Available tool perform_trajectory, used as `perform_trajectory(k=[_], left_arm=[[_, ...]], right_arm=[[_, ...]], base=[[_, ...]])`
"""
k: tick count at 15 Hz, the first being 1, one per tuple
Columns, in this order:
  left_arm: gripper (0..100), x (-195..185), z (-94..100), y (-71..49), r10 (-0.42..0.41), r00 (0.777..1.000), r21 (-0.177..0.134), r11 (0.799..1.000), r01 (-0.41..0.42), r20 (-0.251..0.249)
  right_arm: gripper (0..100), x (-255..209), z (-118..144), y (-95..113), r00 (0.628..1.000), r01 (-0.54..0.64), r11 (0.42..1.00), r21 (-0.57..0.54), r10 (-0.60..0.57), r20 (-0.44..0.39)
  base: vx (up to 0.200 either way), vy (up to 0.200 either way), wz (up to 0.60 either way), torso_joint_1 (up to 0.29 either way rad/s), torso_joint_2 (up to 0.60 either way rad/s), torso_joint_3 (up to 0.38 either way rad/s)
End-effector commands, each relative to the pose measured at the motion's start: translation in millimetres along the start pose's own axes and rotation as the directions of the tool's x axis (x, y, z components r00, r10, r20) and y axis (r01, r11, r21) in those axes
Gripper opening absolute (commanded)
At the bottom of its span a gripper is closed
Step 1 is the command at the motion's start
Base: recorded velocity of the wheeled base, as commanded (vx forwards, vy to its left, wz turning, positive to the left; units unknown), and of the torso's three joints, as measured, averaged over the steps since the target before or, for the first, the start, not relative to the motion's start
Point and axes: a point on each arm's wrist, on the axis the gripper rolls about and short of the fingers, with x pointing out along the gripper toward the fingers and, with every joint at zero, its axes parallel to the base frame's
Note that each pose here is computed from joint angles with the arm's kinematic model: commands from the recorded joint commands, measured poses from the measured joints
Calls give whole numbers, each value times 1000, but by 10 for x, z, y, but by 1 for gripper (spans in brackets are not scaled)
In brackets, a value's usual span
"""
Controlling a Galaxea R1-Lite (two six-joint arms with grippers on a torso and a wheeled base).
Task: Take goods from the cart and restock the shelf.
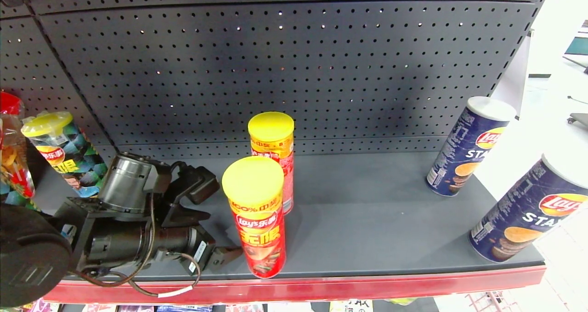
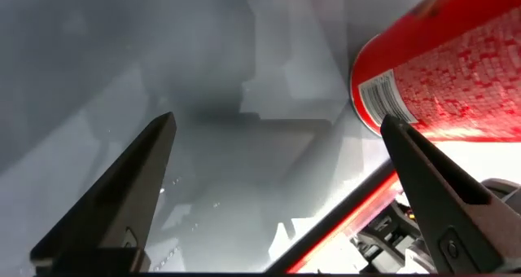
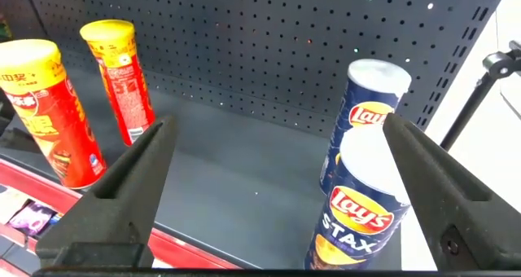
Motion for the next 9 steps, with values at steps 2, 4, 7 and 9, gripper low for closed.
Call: perform_trajectory(k=[2, 4, 7, 9], left_arm=[[100, 29, 30, 10, 0, 1000, 0, 1000, 0, 3], [100, 35, 40, 13, 1, 1000, 0, 1000, -1, 5], [100, 35, 40, 13, 1, 1000, 0, 1000, -1, 5], [100, 31, 42, 13, 1, 1000, 1, 1000, -1, 6]], right_arm=[[100, 14, -20, 2, 1000, -2, 1000, 0, 2, -11], [100, 15, -34, 4, 1000, -3, 1000, 0, 3, -15], [100, 15, -38, 5, 1000, -5, 1000, 0, 5, -17], [100, 15, -42, 5, 1000, -5, 1000, 0, 5, -18]], base=[[0, 0, 0, 0, 0, 0], [0, 0, 0, 0, 0, 0], [0, 0, 0, 0, 0, 0], [0, 0, 0, 0, 0, 0]])
